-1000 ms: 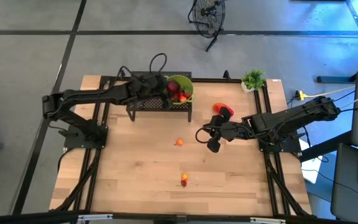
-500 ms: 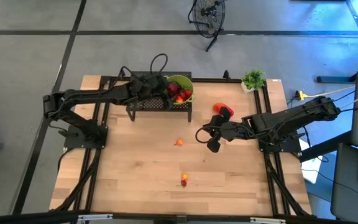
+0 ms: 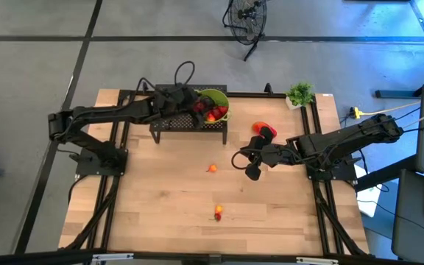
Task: Pick & Place Fruit
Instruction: Put the pear into the green strainer bowl on the shelf
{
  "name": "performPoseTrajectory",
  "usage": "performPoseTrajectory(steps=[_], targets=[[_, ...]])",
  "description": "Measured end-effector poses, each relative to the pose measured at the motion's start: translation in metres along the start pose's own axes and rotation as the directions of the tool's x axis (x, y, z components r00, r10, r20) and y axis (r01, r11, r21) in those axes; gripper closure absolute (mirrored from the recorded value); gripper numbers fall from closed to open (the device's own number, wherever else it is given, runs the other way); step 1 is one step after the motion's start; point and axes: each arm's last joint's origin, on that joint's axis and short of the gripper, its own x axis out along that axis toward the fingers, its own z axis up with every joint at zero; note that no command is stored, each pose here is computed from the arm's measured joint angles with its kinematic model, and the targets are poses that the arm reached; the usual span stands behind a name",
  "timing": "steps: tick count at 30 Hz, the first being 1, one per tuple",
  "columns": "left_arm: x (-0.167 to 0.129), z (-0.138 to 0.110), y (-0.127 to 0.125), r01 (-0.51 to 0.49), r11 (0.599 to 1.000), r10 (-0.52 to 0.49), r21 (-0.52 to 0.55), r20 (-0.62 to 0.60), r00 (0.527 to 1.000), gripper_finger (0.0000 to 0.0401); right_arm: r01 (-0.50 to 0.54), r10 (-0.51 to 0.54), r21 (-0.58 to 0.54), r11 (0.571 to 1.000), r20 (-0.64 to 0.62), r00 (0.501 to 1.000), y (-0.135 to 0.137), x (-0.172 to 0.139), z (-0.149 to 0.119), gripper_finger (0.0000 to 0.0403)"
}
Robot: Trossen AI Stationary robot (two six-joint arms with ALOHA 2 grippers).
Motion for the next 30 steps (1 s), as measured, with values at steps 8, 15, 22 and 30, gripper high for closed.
performPoseTrajectory(steps=[8, 15, 22, 30], targets=[[-0.022, 0.011, 0.001, 0.022, 1.0, -0.021, -0.01, 0.049, 0.999, 0.0089, -0.018, 0.018, 0.007, 1.0, 0.007, 1.0, 0.001, 0.0, 0.001, 0.0336], [-0.045, 0.009, -0.012, 0.067, 0.997, -0.067, 0.031, -0.006, 0.998, 0.0089, -0.076, 0.076, -0.019, 0.997, -0.002, 0.997, 0.01, 0.013, 0.0, 0.033], [-0.073, 0.004, -0.029, 0.056, 0.993, -0.051, 0.099, -0.052, 0.997, 0.0088, -0.134, 0.134, -0.071, 0.988, -0.005, 0.991, 0.021, 0.03, -0.002, 0.0338], [-0.1, -0.011, -0.049, 0.119, 0.989, -0.104, 0.087, -0.159, 0.982, 0.0088, -0.199, 0.2, -0.13, 0.971, -0.005, 0.98, 0.032, 0.048, -0.005, 0.035]])
